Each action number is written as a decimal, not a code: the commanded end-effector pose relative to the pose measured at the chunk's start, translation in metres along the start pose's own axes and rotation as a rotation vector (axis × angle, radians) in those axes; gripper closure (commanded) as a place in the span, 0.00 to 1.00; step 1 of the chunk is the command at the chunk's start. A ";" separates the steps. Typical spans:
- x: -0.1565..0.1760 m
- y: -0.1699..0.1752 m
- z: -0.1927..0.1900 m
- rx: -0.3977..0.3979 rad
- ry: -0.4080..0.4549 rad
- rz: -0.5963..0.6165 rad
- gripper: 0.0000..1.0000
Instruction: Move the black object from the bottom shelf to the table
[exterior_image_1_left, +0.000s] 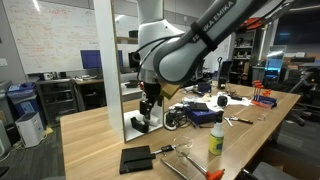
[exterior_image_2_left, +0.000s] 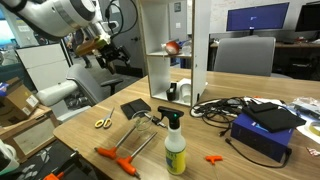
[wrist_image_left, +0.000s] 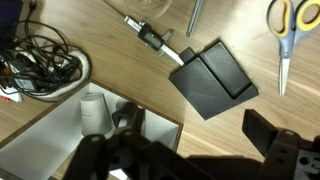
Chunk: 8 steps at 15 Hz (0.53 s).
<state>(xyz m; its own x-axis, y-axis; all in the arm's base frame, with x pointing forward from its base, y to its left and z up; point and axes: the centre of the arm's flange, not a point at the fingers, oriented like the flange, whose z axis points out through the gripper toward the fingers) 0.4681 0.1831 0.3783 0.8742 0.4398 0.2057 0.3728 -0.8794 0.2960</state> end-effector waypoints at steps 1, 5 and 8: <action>0.009 0.011 0.048 -0.018 0.106 -0.008 0.00; 0.003 0.065 0.098 0.063 0.226 0.107 0.00; 0.005 0.102 0.139 0.106 0.270 0.199 0.00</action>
<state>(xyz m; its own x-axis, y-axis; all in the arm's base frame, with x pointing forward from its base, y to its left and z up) 0.5225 0.0944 0.3069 0.8342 0.3418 0.4327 0.2870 -0.9392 0.1886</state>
